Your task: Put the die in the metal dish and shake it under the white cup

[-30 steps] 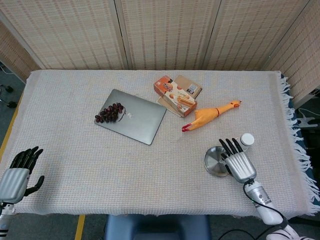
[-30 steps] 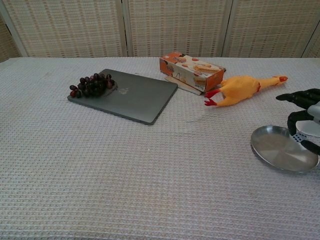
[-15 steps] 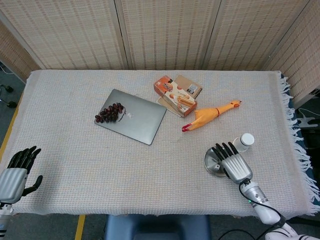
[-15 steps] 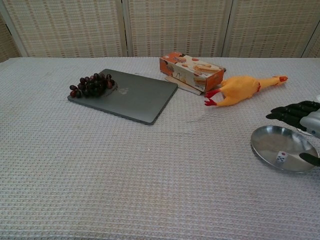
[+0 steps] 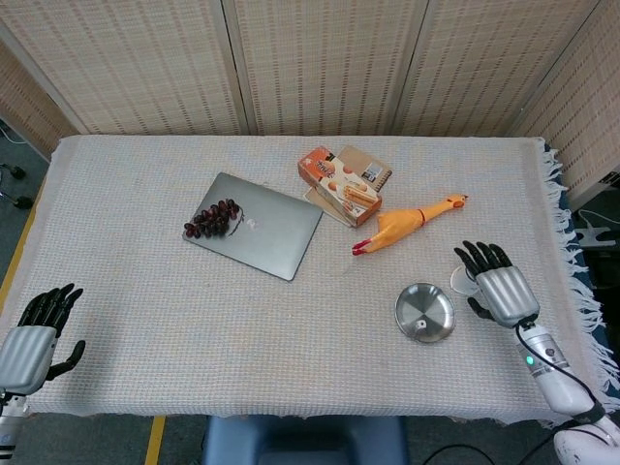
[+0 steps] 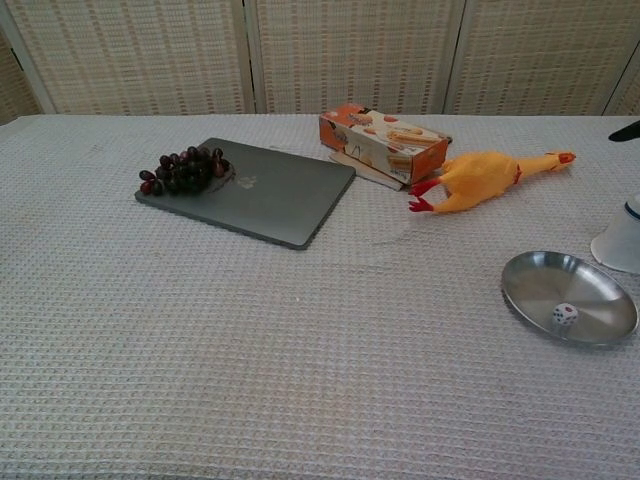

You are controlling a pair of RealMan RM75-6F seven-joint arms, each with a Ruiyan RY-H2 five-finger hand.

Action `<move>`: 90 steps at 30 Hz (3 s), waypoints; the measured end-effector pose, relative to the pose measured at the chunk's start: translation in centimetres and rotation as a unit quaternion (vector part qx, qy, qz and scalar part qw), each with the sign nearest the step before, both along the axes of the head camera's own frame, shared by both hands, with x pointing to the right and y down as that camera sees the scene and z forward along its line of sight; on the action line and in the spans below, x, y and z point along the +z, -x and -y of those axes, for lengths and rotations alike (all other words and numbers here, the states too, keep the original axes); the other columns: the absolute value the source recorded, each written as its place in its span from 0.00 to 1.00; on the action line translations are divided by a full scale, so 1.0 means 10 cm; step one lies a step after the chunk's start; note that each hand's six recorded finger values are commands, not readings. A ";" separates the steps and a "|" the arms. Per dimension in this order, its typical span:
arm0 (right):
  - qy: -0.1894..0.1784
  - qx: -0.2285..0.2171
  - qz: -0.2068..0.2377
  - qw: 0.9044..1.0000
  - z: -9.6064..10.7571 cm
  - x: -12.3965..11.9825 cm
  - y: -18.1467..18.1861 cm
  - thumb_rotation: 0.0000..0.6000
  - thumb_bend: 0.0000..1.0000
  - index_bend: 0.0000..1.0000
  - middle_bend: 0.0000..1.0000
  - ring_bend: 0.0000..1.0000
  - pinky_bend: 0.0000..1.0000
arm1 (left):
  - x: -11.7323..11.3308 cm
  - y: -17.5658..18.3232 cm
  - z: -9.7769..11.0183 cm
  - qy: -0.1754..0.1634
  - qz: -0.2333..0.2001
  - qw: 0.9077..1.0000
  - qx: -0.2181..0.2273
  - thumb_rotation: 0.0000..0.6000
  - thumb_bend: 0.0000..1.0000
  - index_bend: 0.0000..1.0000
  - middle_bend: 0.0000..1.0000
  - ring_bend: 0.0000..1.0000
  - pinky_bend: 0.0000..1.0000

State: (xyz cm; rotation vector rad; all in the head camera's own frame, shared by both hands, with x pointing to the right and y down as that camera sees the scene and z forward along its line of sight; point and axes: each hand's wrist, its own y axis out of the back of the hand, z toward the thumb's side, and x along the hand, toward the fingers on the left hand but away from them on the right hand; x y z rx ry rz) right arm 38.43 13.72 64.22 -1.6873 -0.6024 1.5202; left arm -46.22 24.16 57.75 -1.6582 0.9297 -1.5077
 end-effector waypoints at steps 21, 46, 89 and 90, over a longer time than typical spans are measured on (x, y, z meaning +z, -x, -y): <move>0.087 0.056 -0.031 0.994 0.23 0.41 -0.23 1.00 0.23 0.24 0.18 0.00 0.19 | 0.05 -0.02 -0.01 0.008 0.005 1.000 0.002 1.00 0.41 0.00 0.00 0.00 0.09; 0.058 0.060 -0.026 0.996 0.22 0.55 -0.23 1.00 0.23 0.43 0.29 0.12 0.41 | 0.07 -0.01 -0.01 0.013 0.007 1.000 0.000 1.00 0.41 0.00 0.00 0.00 0.10; 0.134 -0.073 0.085 0.985 -0.37 0.07 0.65 1.00 0.24 0.45 0.33 0.19 0.45 | 0.07 -0.01 -0.01 0.015 0.001 1.000 -0.001 1.00 0.41 0.00 0.00 0.00 0.11; 0.134 -0.075 0.082 0.985 -0.37 0.08 0.66 1.00 0.24 0.45 0.33 0.19 0.45 | 0.07 -0.01 -0.01 0.016 0.001 1.000 -0.001 1.00 0.41 0.00 0.00 0.00 0.11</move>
